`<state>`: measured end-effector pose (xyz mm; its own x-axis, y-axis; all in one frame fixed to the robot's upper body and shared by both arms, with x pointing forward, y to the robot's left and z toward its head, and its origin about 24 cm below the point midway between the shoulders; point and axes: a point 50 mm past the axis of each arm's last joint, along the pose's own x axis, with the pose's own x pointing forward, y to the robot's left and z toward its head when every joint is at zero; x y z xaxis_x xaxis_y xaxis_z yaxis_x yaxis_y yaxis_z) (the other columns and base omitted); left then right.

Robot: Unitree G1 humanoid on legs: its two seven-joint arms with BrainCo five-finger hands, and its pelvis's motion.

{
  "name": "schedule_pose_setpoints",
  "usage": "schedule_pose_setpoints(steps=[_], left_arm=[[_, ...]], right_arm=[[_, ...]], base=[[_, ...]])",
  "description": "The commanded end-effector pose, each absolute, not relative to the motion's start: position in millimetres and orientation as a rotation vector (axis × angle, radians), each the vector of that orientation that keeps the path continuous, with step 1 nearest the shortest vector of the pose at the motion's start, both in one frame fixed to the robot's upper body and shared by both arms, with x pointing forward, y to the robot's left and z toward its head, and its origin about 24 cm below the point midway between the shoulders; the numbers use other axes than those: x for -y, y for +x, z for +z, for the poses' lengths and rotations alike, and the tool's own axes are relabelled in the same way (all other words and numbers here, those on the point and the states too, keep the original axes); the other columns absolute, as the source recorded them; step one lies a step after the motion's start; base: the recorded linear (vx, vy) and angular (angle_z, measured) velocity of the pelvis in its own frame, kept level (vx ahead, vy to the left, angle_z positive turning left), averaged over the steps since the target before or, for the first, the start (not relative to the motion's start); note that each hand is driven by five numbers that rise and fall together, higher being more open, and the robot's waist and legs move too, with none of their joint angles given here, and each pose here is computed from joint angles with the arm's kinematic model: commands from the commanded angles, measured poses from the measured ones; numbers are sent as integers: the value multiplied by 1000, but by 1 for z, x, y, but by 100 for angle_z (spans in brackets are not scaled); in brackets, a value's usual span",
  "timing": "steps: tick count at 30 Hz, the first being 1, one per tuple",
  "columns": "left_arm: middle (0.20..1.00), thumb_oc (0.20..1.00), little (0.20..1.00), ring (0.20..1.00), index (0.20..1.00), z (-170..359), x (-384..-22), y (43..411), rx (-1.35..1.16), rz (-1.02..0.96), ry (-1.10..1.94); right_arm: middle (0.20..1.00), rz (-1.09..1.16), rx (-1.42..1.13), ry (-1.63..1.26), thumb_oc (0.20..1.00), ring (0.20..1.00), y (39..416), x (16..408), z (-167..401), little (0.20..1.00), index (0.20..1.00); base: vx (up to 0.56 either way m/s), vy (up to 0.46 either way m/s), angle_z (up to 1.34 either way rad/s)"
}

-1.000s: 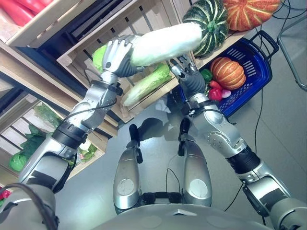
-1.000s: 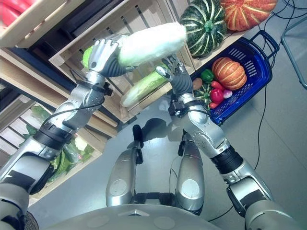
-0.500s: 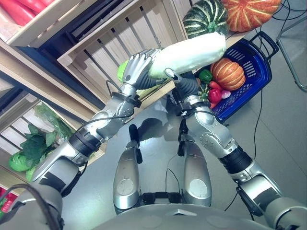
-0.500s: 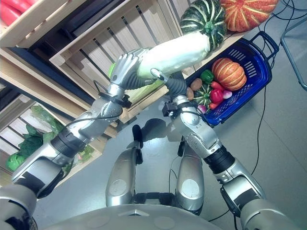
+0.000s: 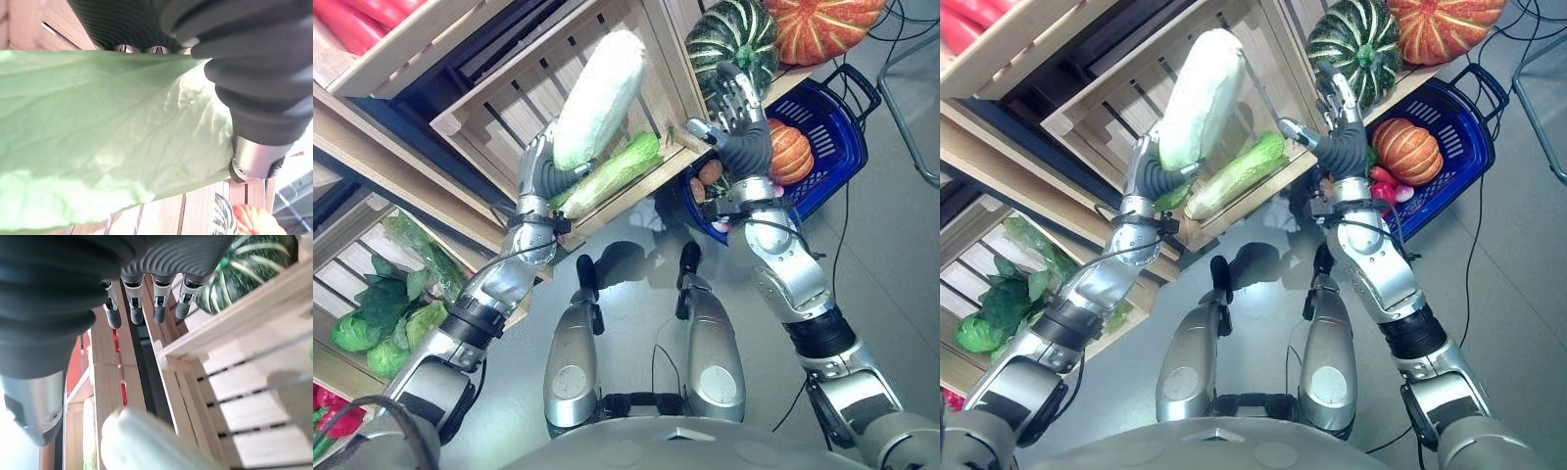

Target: Pick up fruits and vegetables into the basket

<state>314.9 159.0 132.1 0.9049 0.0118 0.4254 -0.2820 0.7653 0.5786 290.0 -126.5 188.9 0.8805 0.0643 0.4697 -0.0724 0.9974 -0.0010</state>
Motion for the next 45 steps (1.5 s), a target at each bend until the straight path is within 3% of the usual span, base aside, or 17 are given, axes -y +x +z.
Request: schedule_pose_setpoints(steps=[1,15,29,45], left_arm=[[200,200,200,200,200,147,-158,305,552,206,584],[200,200,200,200,200,157,-164,305,636,225,593],[200,200,200,200,200,178,-123,303,846,31,848],[200,200,200,200,200,184,-81,292,1019,-116,991]], right_arm=[[1000,33,616,75,1000,1000,271,131,202,1000,1000],[1000,24,556,110,1000,1000,280,144,200,1000,1000],[1000,420,454,232,1000,1000,283,90,203,1000,1000],[1000,512,407,367,1000,1000,282,64,205,1000,1000]], base=[[0,0,0],[1,-3,-1],[1,-2,1],[1,-3,2]])
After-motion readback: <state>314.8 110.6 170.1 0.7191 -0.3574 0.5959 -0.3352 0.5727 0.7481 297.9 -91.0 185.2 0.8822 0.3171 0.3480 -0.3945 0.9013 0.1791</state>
